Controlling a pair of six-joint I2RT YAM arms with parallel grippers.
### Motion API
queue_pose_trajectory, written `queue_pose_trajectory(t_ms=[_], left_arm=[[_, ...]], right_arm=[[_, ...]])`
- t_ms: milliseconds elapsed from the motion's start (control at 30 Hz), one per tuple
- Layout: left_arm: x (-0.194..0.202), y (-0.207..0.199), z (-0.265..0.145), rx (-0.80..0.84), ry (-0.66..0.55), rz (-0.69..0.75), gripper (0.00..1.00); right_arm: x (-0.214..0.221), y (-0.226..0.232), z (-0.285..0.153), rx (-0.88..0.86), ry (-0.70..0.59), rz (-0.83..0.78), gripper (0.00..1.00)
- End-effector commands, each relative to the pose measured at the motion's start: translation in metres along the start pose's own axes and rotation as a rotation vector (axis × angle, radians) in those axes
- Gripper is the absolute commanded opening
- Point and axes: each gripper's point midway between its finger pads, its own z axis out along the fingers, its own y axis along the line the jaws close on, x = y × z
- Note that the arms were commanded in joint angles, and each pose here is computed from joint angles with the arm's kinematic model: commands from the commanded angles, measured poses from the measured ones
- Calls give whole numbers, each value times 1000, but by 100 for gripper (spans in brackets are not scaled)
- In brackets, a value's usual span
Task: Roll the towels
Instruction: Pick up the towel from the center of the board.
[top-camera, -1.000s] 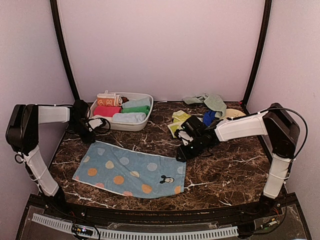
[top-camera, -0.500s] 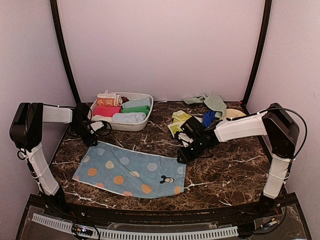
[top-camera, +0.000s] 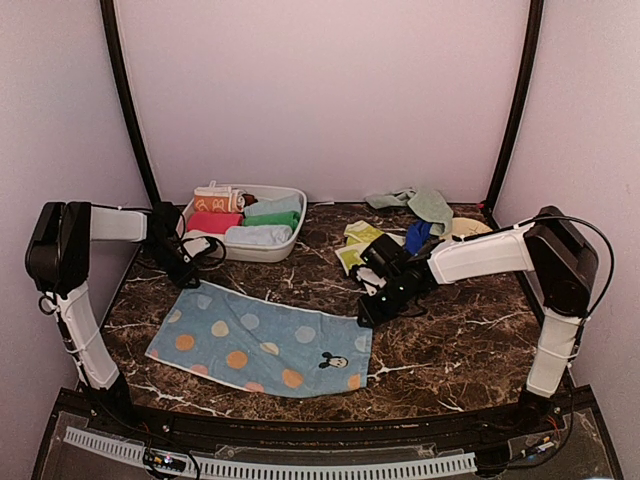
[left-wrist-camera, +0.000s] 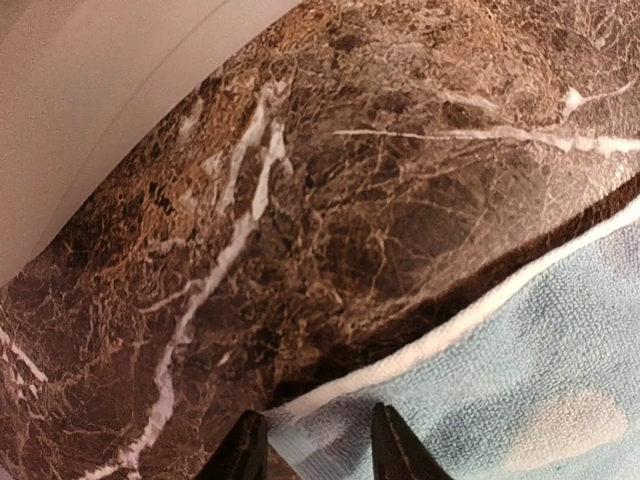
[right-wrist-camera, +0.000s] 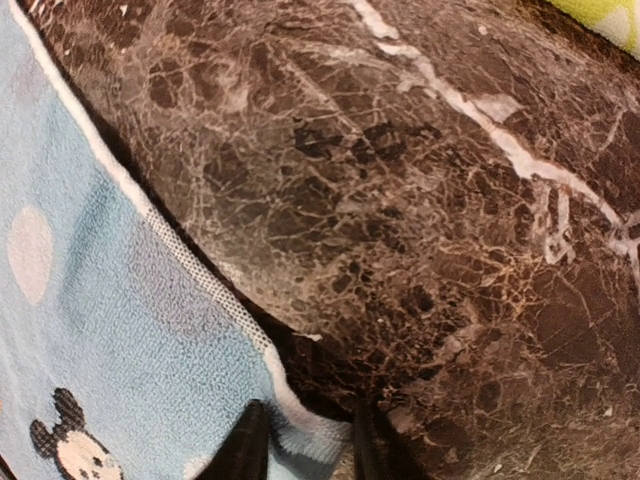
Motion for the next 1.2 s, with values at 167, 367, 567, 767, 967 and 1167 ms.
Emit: queue_pose_trajectory(t_ms=[167, 367, 567, 767, 967, 1167], left_arm=[[3, 1, 5, 13, 20, -19, 37], [13, 7, 9, -36, 54, -13, 46], [20, 8, 17, -42, 76, -30, 49], [26, -5, 21, 37, 100, -46, 30], [16, -8, -5, 54, 34, -65, 2], [5, -11, -41, 33, -30, -50, 0]], right_arm=[[-5, 7, -13, 1, 6, -18, 58], [2, 18, -1, -31, 18, -13, 52], [16, 22, 11, -22, 49, -7, 37], [12, 15, 7, 21, 31, -3, 15], [-11, 7, -8, 56, -35, -4, 0], [-38, 1, -28, 64, -95, -14, 0]])
